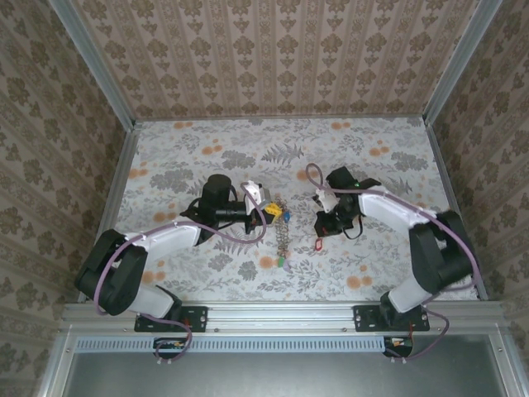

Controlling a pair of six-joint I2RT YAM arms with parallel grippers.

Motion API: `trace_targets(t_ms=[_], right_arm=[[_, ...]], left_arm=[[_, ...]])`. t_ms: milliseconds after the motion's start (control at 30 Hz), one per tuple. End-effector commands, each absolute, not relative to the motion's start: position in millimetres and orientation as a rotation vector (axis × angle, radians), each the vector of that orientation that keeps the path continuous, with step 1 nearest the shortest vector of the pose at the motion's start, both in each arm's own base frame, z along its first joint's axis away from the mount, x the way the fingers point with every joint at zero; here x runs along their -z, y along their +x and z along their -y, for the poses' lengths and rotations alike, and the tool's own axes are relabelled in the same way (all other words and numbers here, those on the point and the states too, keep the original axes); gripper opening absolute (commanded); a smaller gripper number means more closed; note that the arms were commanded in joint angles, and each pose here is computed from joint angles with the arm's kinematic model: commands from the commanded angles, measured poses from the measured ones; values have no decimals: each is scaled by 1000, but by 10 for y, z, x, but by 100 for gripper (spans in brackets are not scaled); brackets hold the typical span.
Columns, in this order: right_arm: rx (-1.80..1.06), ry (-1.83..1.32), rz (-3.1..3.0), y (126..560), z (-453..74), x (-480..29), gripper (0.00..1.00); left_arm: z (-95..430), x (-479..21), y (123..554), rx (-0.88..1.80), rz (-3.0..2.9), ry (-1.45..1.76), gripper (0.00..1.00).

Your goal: Put the keys on the keyring

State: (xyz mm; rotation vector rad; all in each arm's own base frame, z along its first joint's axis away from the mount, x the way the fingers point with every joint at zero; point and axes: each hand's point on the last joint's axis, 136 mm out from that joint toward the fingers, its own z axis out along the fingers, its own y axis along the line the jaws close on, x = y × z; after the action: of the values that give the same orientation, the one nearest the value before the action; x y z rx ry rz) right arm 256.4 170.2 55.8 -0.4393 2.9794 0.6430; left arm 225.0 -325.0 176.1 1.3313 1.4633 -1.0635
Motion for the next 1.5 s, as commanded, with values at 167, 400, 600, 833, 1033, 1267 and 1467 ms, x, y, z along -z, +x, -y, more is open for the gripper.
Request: trace_targets(t_ms=[167, 400, 600, 833, 1033, 1267, 1467], right_arm=[[-560, -415, -2958, 3158, -1757, -367, 0], [-577, -380, -2942, 3363, -1773, -265, 6], [-610, -365, -2957, 3330, -1761, -229, 10], [-631, -368, -2963, 3246, -1753, -264, 14], [-610, -376, -2980, 3201, -1716, -269, 17], [-558, -393, -2995, 3191, -1656, -257, 13], [-550, -395, -2995, 3200, -1659, -243, 11]], left_arm=[[3265, -1941, 2201, 1071, -1391, 1347, 0], [3274, -1942, 2222, 1068, -1395, 1344, 0], [3287, -1929, 2232, 1072, -1398, 1348, 0], [3286, -1927, 2225, 1074, -1394, 1350, 0], [3280, -1916, 2212, 1077, -1395, 1352, 0], [3276, -1921, 2220, 1071, -1395, 1349, 0], [3281, -1919, 2217, 1073, -1393, 1353, 0]])
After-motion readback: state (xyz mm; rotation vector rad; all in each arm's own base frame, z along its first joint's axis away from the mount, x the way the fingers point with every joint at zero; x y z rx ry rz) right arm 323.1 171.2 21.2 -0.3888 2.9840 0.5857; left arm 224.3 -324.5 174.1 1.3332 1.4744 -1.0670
